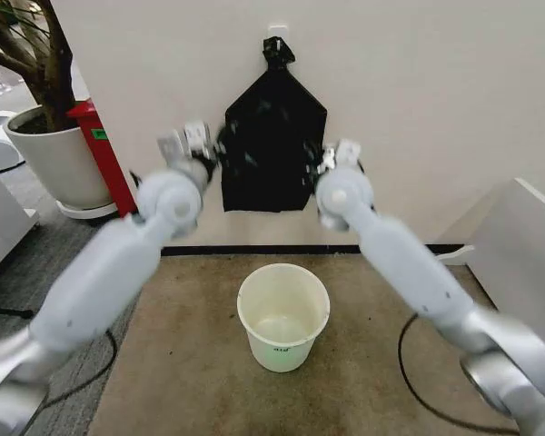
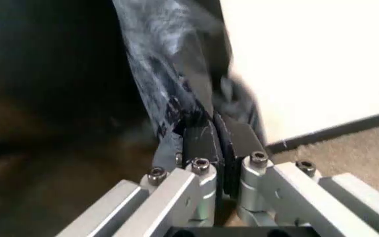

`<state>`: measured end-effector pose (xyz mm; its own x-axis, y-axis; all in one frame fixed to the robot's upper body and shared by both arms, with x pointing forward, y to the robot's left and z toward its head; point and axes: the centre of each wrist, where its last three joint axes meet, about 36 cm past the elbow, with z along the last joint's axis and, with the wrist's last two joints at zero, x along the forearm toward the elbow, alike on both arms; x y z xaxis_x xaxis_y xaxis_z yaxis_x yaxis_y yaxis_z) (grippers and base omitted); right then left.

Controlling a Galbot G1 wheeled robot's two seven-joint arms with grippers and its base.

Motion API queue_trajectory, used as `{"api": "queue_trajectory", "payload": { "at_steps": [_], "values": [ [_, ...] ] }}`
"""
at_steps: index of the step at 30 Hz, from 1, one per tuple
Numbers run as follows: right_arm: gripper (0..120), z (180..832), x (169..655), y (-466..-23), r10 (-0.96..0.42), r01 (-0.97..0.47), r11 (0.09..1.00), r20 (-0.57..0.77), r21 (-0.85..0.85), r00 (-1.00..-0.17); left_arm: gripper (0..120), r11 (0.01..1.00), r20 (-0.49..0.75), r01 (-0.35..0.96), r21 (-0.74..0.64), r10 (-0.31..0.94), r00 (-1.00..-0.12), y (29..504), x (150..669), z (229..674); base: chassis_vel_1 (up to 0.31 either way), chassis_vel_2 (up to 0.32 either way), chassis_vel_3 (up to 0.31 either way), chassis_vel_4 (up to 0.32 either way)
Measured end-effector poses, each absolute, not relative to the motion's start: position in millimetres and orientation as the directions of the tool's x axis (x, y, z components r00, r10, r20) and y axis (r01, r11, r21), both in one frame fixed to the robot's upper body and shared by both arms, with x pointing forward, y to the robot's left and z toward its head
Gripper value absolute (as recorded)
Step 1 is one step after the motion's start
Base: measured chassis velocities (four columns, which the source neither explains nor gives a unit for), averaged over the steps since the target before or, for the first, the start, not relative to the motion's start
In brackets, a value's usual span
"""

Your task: Place the garbage bag over the trash bin.

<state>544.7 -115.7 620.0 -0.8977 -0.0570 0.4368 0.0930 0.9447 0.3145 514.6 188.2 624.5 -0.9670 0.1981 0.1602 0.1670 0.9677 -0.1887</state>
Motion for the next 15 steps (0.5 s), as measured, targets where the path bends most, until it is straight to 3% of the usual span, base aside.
{"api": "queue_trajectory", "payload": {
  "at_steps": [9, 15],
  "values": [
    [0, 695.2, 484.6, -147.3, -0.183, -0.063, 0.896, 0.236, 0.440, -0.954, 0, 0.933, -0.040, 0.297, -0.201, 0.295, -0.955, 192.0, 506.4, 697.1, 0.000, 0.000, 0.000, 0.000],
    [0, 722.7, 458.3, -178.7, -0.213, -0.117, 0.874, 0.155, 0.471, -0.965, 0, 0.891, -0.110, 0.399, -0.219, 0.383, -0.917, 200.6, 487.0, 718.5, 0.000, 0.000, 0.000, 0.000]
  ]
}}
